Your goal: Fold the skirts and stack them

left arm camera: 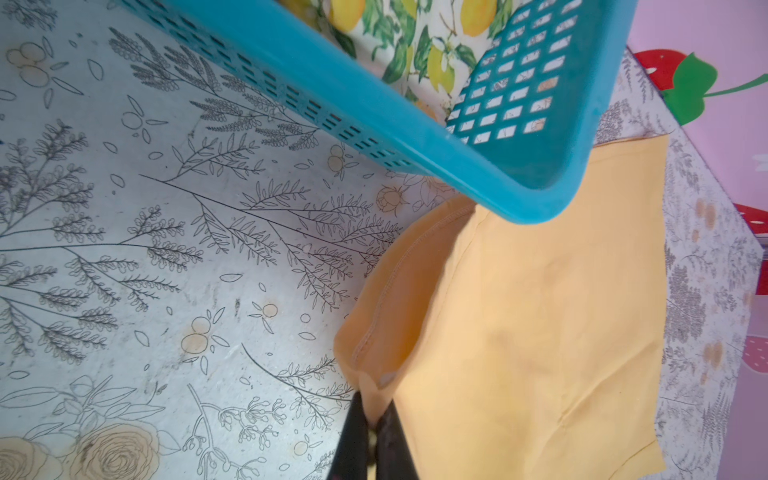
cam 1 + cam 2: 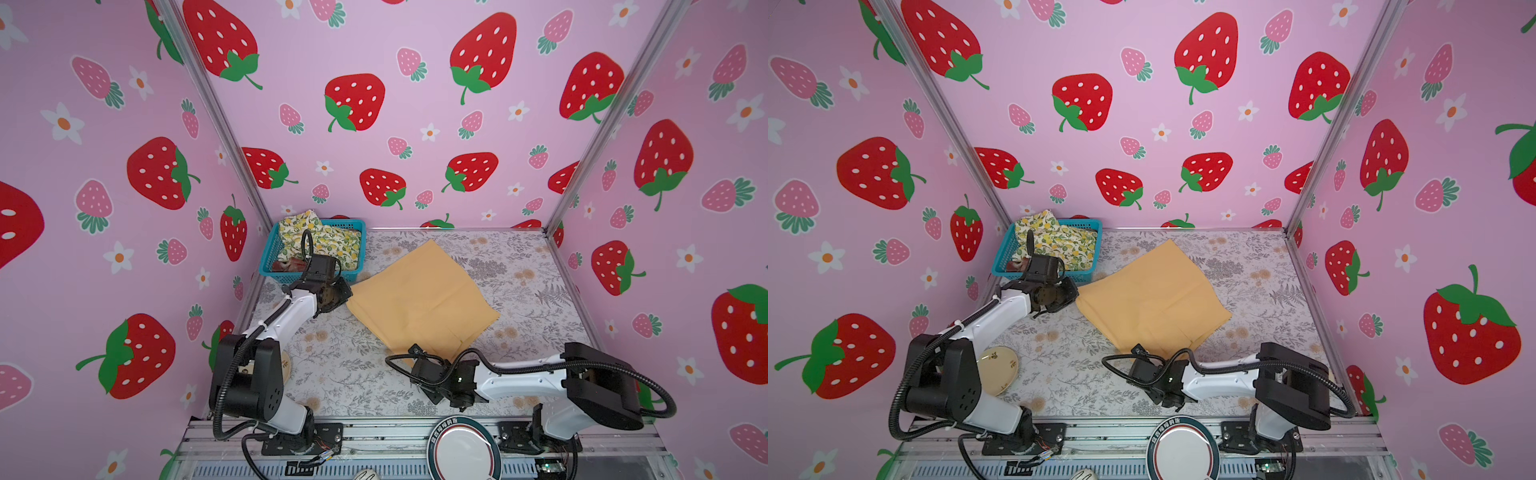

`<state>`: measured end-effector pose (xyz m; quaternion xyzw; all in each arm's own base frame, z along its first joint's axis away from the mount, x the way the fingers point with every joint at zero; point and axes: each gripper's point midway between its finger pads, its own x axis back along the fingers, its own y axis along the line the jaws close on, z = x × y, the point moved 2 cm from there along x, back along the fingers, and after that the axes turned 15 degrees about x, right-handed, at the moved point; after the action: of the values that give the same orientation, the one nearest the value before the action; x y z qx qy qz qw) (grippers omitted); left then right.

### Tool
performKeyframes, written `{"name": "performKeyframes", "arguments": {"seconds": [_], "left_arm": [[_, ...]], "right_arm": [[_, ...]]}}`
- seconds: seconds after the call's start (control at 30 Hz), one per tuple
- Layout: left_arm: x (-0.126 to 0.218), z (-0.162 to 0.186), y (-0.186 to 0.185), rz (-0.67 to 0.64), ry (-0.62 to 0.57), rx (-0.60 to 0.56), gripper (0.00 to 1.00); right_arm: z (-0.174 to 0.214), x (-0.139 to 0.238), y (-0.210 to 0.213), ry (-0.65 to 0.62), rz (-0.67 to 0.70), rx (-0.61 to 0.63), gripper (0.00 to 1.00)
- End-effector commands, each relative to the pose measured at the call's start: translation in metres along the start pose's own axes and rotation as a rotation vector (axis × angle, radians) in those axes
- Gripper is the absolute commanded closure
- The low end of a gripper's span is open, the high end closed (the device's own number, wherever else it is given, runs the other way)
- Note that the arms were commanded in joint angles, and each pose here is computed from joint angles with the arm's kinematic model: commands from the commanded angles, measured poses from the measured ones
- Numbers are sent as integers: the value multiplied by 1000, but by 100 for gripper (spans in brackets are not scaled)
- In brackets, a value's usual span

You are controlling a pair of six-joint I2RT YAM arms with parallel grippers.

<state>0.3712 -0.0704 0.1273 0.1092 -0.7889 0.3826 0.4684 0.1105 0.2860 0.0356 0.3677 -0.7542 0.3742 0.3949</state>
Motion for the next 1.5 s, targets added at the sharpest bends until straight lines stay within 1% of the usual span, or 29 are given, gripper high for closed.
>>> {"name": "performKeyframes", "arguments": {"seconds": [0.0,0.1,0.33,0.4,0.57,0.67,0.77,0.9,1.07,1.33,1.47], "left_arm": [[12,-11,-12,24,-22,-9,100],[15,-11,-13,27,-22,-14,100],[38,-7,-11,55,-47,-26,100],[47,-4,-7,62,-60,-29,100],[71,5,5,77,-95,-17,100],[88,10,12,97,-124,1,100],[103,13,10,141,-143,20,100],[118,9,-10,218,-138,42,100],[119,-6,-48,264,-138,17,100],[97,-12,-119,305,-104,-51,100],[77,-12,-148,312,-79,-69,100]], "right_arm": [[22,-4,1,76,1,13,96],[14,1,5,54,-31,16,100],[-17,29,20,-50,-182,7,100],[-27,41,27,-98,-249,6,100],[-44,70,35,-192,-366,-14,100],[-53,87,34,-243,-409,-29,100],[-56,98,20,-272,-423,-83,100],[-51,102,-14,-294,-389,-181,100],[-37,97,-49,-263,-340,-250,100],[-28,82,-86,-237,-306,-355,100],[-26,77,-99,-230,-287,-397,100]]}}
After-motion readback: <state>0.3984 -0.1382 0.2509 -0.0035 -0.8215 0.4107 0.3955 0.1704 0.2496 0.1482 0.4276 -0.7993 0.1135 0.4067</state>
